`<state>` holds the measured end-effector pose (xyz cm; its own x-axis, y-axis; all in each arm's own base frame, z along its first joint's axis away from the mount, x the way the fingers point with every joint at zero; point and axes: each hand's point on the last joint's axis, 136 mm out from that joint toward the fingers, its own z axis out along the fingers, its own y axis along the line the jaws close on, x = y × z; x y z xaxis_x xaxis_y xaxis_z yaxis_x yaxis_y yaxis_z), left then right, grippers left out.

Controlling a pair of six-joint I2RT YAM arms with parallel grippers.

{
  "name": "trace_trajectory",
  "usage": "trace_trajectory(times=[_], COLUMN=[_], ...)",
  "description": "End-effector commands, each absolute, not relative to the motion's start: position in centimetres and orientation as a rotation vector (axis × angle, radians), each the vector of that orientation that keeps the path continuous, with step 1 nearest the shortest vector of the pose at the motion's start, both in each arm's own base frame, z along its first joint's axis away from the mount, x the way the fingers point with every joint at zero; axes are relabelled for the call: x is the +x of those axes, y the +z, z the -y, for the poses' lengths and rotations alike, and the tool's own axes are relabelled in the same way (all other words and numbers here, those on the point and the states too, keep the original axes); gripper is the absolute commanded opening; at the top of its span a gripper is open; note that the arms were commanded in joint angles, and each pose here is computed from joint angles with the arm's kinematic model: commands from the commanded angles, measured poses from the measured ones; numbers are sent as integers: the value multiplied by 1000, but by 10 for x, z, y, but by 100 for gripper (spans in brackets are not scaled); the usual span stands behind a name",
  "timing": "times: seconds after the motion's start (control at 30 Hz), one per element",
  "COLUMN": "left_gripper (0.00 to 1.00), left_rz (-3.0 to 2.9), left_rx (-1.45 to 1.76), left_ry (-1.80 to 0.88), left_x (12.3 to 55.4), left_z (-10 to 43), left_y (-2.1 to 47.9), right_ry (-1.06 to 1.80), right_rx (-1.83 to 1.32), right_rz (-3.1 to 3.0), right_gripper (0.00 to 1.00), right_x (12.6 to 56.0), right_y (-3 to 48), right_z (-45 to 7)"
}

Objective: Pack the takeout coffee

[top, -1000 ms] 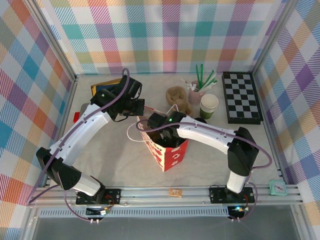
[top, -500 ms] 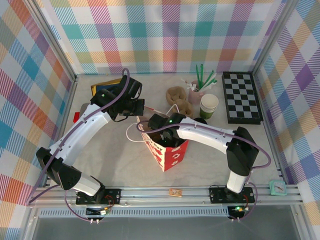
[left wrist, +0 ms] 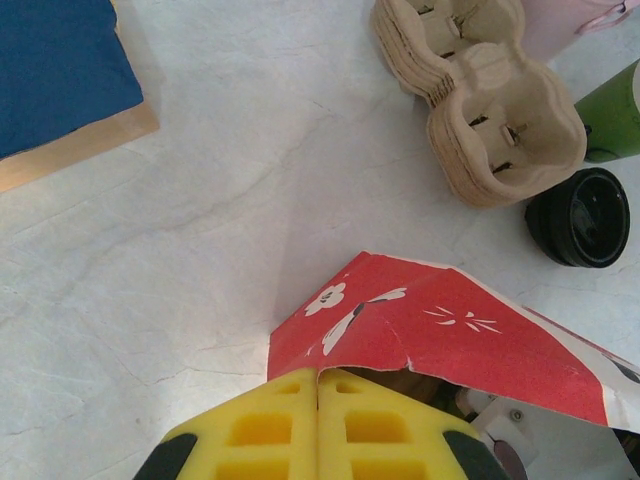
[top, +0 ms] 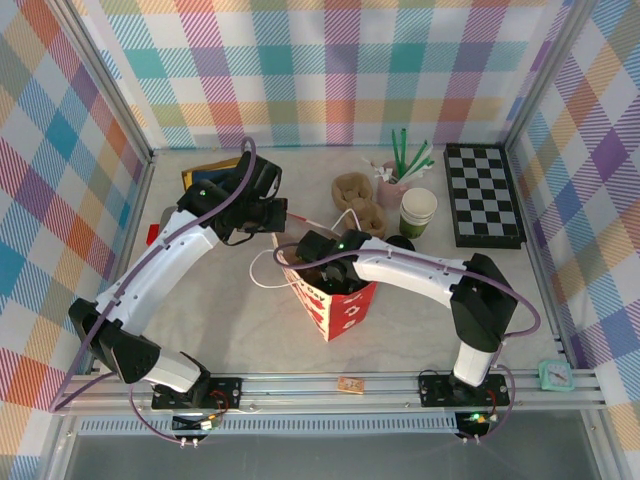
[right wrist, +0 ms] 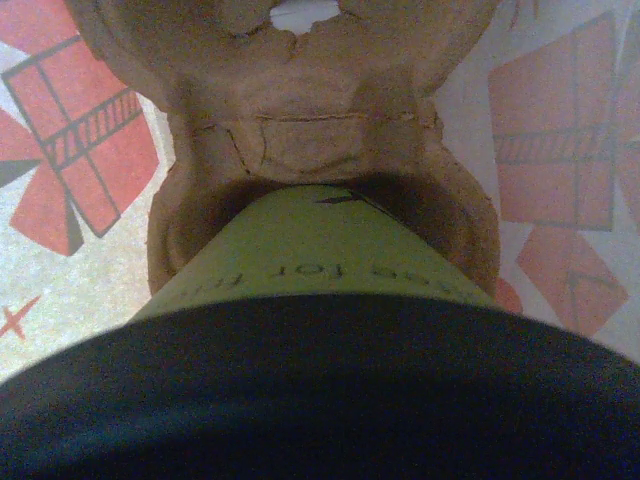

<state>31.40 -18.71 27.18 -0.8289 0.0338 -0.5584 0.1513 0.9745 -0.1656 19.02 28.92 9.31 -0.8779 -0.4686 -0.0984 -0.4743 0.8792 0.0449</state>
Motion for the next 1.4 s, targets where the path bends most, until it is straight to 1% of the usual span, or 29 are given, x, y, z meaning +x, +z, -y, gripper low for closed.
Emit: trace_trajectory(times=[0.0,1.37], left_gripper=[0,0], left_rz=[-2510,-2499], left_rx=[84,75], left_ry=[-262,-267], left_x=[311,310], left_z=[178,176], left_y=[280,282], right_ry=[63,55], right_rx=[-718,-714], right_rz=[-2970,-2980], right_gripper=[54,53], right_x=[193,194], right_y=[86,71], right_z=[-282,-282])
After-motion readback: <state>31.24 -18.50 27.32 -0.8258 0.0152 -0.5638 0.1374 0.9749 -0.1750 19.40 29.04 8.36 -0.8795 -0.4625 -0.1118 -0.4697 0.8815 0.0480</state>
